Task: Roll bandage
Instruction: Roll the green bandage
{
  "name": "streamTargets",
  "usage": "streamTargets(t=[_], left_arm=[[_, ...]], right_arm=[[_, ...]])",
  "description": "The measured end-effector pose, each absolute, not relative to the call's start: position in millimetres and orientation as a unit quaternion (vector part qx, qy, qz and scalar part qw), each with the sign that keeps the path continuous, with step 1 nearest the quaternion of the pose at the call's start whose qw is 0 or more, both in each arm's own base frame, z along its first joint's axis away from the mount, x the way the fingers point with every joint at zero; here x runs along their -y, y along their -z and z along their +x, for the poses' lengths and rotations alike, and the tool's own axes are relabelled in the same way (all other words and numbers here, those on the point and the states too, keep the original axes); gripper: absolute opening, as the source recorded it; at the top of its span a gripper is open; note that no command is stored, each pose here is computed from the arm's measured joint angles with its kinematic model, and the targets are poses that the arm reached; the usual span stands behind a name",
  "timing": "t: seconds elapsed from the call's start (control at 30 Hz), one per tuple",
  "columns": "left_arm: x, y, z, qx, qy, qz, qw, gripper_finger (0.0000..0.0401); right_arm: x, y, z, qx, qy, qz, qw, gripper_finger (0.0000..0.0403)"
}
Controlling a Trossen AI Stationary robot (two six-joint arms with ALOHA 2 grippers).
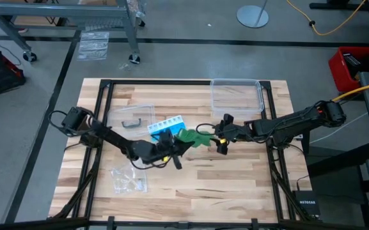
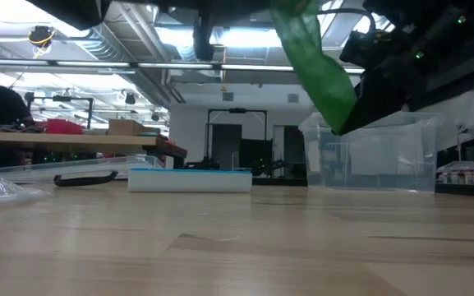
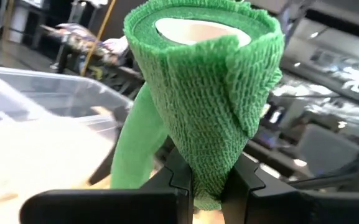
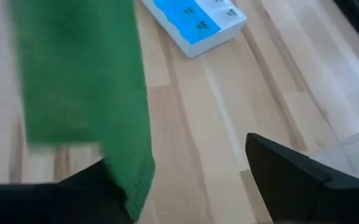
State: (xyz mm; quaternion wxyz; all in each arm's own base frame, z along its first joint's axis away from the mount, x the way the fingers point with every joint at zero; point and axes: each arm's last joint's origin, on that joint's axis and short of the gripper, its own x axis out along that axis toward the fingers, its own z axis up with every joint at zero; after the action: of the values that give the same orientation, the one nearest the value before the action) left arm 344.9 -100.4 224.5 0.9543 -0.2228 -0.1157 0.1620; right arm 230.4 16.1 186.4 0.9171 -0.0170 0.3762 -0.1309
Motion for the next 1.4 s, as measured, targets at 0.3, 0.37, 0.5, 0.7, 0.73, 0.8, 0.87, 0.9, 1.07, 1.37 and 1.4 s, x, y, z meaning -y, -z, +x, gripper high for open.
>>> streamTargets(t=[0.3,0.37,0.5,0.7,0.73,0.8,0.87,0.9,1.07,1.37,1.4], left_arm=[[76.6,-219.0,352.1,0.104,-0.191,-0.246,0.945,0.0033],[76.6,-219.1,352.1,0.104,-0.189,-0.246,0.945,0.0033],[79.1,-219.1,351.6,0.103,-0.185,-0.247,0.946,0.0033],[88.3,-219.2,349.4,0.1,-0.172,-0.25,0.948,0.0033],[90.7,-219.2,348.8,0.1,-0.168,-0.253,0.947,0.0033],[95.6,-219.2,347.5,0.1,-0.16,-0.268,0.945,0.0033],[100.7,-219.2,346.4,0.099,-0.141,-0.288,0.942,0.0033],[103.1,-219.2,346.0,0.098,-0.129,-0.3,0.94,0.0033],[110.4,-219.2,344.0,0.095,-0.112,-0.32,0.936,0.0033],[118.4,-215.8,343.4,0.067,-0.056,-0.375,0.923,0.0033],[119.9,-214.5,343.1,0.059,-0.05,-0.385,0.92,0.0033]], right_arm=[[-15.6,-186.5,230.4,-0.375,0.139,-0.021,0.916,0.0271],[-15.5,-186.6,230.4,-0.374,0.141,-0.022,0.916,0.0271],[-15.4,-186.5,230.4,-0.374,0.142,-0.022,0.916,0.0271],[-15.5,-186.9,230.8,-0.372,0.142,-0.021,0.917,0.0271],[-15.6,-187.0,230.9,-0.371,0.141,-0.021,0.918,0.0271],[-15.8,-187.1,231.1,-0.371,0.137,-0.019,0.918,0.0271],[-16.2,-187.0,231.1,-0.373,0.128,-0.025,0.919,0.0271],[-16.5,-186.9,231.2,-0.374,0.12,-0.028,0.919,0.0271],[-19.4,-189.5,234.5,-0.36,0.074,-0.016,0.93,0.0271],[-22.0,-192.4,237.4,-0.345,0.019,-0.054,0.937,0.0271],[-22.4,-192.0,237.1,-0.347,0.01,-0.058,0.936,0.0271]])
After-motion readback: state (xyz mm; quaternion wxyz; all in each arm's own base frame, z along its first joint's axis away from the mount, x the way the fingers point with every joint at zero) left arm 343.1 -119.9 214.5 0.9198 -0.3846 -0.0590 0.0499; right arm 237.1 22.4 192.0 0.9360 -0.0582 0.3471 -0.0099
